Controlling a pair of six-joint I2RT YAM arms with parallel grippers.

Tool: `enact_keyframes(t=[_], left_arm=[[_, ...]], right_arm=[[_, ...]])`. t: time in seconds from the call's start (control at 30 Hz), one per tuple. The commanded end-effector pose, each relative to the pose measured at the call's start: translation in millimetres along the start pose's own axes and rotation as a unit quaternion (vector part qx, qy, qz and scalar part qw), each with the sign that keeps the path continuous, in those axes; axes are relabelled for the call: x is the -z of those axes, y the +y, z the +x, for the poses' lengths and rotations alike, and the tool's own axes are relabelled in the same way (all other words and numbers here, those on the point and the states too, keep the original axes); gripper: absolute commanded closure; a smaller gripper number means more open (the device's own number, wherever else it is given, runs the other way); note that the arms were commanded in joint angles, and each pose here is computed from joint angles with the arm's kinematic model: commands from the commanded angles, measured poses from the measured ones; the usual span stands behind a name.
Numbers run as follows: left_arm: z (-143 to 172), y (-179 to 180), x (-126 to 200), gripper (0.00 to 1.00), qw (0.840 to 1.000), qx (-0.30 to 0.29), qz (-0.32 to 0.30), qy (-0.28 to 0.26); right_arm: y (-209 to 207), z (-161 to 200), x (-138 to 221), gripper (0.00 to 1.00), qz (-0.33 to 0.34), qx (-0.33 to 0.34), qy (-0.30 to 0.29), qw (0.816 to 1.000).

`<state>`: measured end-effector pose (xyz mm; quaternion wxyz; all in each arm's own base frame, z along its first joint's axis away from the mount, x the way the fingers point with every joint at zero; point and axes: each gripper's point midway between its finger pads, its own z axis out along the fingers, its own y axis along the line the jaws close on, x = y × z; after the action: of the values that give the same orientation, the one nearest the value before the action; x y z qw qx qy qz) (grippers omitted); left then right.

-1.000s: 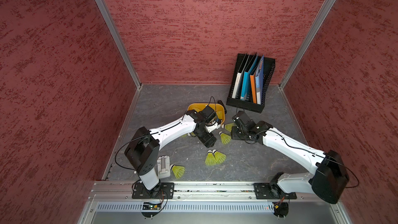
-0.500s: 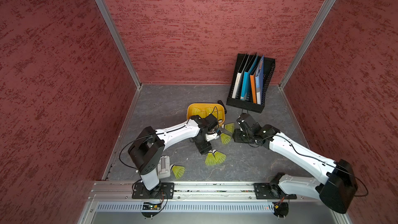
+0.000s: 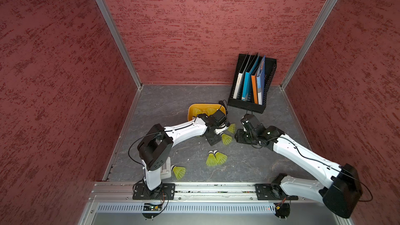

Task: Put the shuttlecocks into the storage box
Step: Pick up the shuttlecock at the center of the board.

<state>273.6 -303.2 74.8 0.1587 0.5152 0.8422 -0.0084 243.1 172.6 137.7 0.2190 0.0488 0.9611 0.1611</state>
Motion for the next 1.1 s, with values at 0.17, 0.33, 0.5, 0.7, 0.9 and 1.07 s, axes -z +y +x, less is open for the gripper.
enact_keyframes(t=[0.17, 0.33, 0.5, 0.7, 0.9, 1.07], left_arm=[[-44, 13, 3, 0.22, 0.992, -0.066, -0.061, -0.091], [-40, 15, -18, 0.21, 0.988, -0.108, -0.078, -0.082], [-41, 20, -25, 0.20, 0.983, -0.121, -0.104, -0.087], [-45, 6, -33, 0.19, 0.976, -0.157, -0.117, -0.099], [-53, -6, -31, 0.19, 0.972, -0.166, -0.121, -0.114], [-54, -14, -38, 0.19, 0.973, -0.170, -0.109, -0.113]], right_arm=[[8, -12, 22, 0.54, -0.050, -0.012, -0.008, 0.999], [3, -8, 23, 0.54, -0.061, -0.035, 0.001, 0.998], [0, -9, 26, 0.53, -0.060, -0.040, 0.003, 0.997], [-5, -9, 29, 0.53, -0.057, -0.044, 0.003, 0.997], [-8, -7, 28, 0.53, -0.054, -0.047, 0.007, 0.997], [-8, -7, 29, 0.53, -0.056, -0.049, 0.008, 0.997]])
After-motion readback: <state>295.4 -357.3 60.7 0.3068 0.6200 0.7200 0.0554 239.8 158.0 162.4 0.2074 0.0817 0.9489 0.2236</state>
